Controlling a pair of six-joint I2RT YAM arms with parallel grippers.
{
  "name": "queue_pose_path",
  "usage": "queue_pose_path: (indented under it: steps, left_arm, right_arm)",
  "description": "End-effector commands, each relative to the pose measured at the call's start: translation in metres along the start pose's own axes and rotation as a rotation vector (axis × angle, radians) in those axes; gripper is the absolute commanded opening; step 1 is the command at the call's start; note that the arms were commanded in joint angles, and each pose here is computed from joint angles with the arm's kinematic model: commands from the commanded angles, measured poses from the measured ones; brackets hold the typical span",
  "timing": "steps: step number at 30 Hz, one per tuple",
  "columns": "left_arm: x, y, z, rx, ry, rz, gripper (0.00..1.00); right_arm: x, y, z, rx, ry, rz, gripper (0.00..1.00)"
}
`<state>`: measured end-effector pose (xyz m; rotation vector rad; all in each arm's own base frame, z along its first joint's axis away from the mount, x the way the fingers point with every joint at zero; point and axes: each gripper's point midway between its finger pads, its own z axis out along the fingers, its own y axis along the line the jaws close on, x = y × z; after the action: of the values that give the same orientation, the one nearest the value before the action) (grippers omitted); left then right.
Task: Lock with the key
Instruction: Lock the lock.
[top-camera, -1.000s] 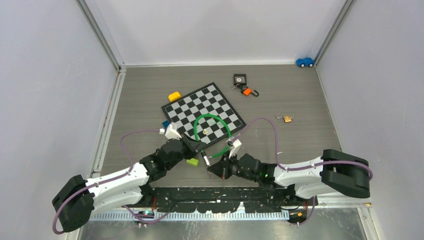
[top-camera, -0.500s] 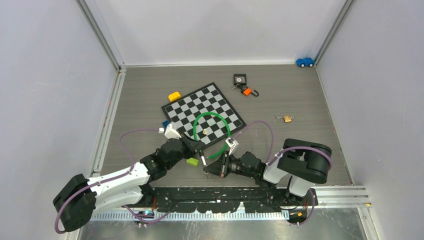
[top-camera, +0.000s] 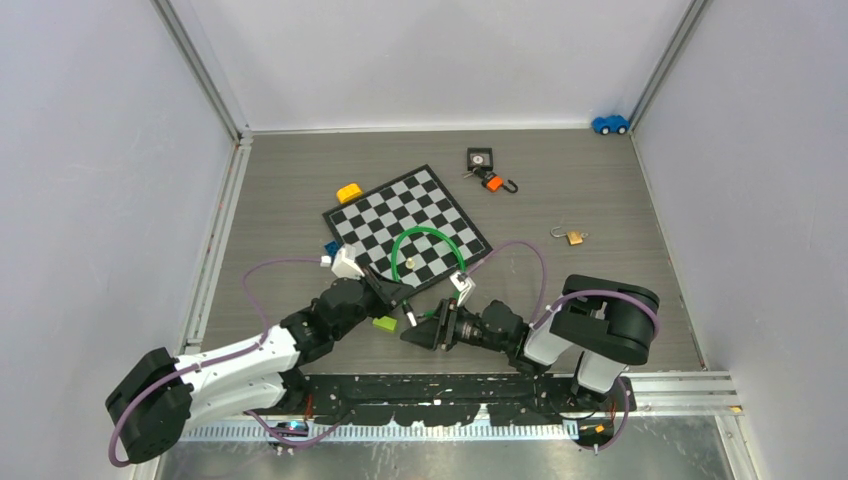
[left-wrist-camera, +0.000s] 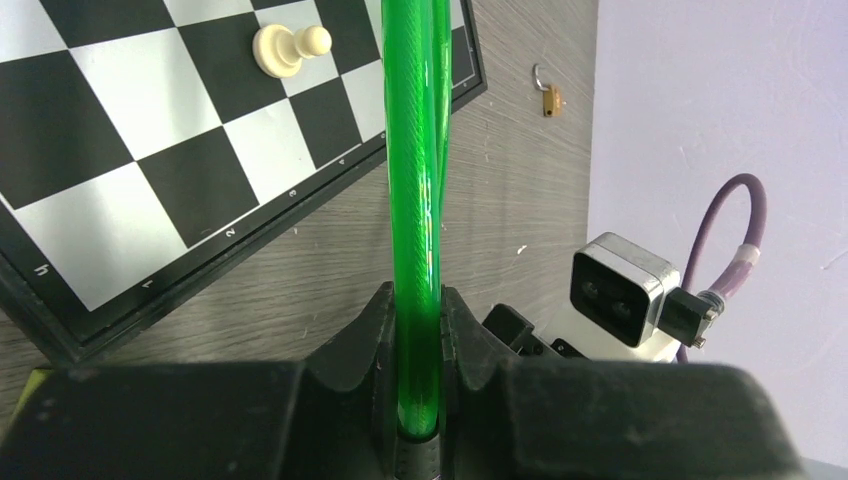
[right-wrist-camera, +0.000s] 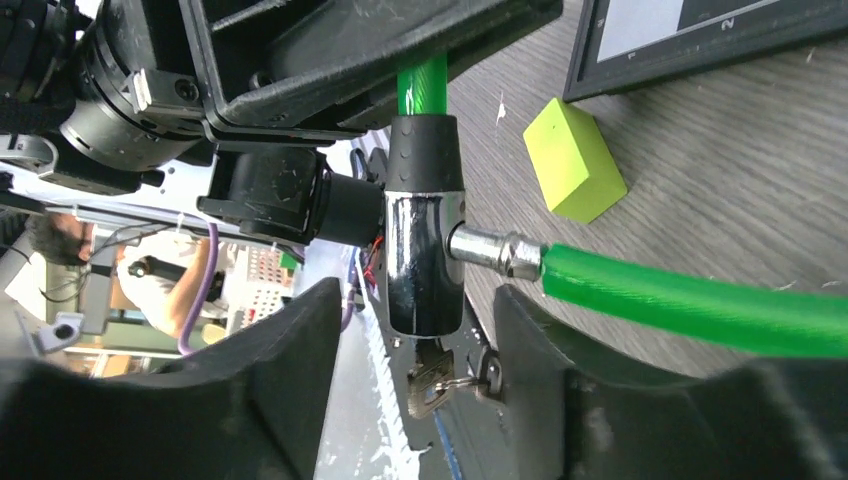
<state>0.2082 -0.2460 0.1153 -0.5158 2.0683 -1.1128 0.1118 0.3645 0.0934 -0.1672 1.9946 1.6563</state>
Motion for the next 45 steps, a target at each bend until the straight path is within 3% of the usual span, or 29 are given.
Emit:
queue_pose_path:
  steps: [1, 5, 15, 22, 27, 34, 37, 41, 45]
  left_arm:
    - [-0.004, -0.028, -0.003, 0.108, -0.009, -0.029, 0.00]
    - [-0.005, -0.028, -0.003, 0.108, -0.011, -0.028, 0.00]
    - [-0.005, -0.028, -0.003, 0.109, -0.012, -0.026, 0.00]
    - [-0.005, -0.028, -0.002, 0.110, -0.013, -0.027, 0.00]
    - [-0.005, -0.027, -0.001, 0.105, -0.013, -0.028, 0.00]
    - [-0.003, -0.023, -0.001, 0.098, -0.007, -0.023, 0.00]
    - [-0.003, -0.023, -0.001, 0.102, -0.009, -0.012, 0.00]
    - [-0.004, -0.024, -0.002, 0.146, -0.030, 0.025, 0.00]
    - [-0.005, -0.024, -0.005, 0.204, -0.054, 0.093, 0.00]
  right_arm:
    - [-0.018, 0.025, 0.002, -0.089, -0.065, -0.018, 0.69]
    - [-0.021, 0.030, -0.001, -0.101, -0.075, -0.032, 0.74]
    - [-0.023, 0.024, -0.013, -0.024, -0.065, -0.089, 0.75]
    - [-0.027, 0.001, -0.031, 0.210, 0.010, -0.230, 0.75]
    - [-0.051, -0.017, -0.056, 0.398, -0.077, -0.256, 0.77]
    - [-0.082, -0.036, -0.091, 0.653, -0.244, -0.118, 0.78]
    - [-0.093, -0.044, -0.101, 0.749, -0.362, 0.061, 0.83]
    - [-0.091, -0.041, -0.086, 0.714, -0.425, 0.307, 0.94]
    - [-0.095, -0.028, -0.069, 0.616, -0.464, 0.455, 0.95]
